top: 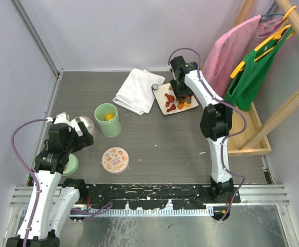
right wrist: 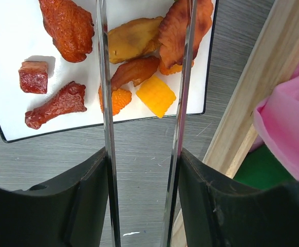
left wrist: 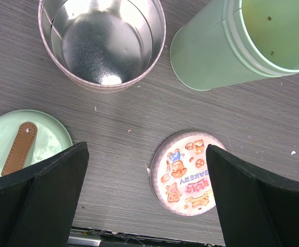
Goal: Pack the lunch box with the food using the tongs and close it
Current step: Pick up the fake food from the plate.
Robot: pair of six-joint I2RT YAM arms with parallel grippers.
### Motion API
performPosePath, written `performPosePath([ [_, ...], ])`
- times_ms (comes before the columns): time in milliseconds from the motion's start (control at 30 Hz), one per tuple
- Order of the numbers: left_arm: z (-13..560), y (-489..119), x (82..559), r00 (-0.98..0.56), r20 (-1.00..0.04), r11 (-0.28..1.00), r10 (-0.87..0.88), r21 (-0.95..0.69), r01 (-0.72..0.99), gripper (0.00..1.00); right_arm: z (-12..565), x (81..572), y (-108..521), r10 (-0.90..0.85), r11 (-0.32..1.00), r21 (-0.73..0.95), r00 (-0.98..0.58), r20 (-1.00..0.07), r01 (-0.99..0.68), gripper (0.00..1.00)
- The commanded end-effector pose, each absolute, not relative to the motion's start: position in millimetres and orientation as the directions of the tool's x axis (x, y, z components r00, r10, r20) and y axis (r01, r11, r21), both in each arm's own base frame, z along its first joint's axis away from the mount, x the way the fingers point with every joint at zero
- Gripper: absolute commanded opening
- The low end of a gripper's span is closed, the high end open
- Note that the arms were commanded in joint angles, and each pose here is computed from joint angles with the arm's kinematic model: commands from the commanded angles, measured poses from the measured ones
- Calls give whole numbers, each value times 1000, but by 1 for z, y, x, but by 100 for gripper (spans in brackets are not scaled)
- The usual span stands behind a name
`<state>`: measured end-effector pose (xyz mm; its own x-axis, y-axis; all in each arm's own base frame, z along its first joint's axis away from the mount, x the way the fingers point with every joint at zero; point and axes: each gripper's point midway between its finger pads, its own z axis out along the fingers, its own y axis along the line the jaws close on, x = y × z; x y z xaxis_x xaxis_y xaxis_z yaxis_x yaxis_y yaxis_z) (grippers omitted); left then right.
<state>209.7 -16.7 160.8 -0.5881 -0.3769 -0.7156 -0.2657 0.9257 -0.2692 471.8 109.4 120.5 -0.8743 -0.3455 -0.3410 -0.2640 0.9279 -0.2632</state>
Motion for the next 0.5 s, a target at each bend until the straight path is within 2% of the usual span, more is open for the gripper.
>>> performPosePath([
  [0,171,-18,218,-551,-748,929,-370,-282,-241,98,140,483,112,-347,931,-256,-844,-409,-259,55],
  [300,172,-18,219,-549,-750,929,-370,-282,-241,98,150,474,110,-328,938,-250,-844,-425,-240,45],
  [467,172,-18,219,-549,-750,929,-370,-282,-241,98,159,464,120,-293,955,-174,-841,-455,-239,43],
])
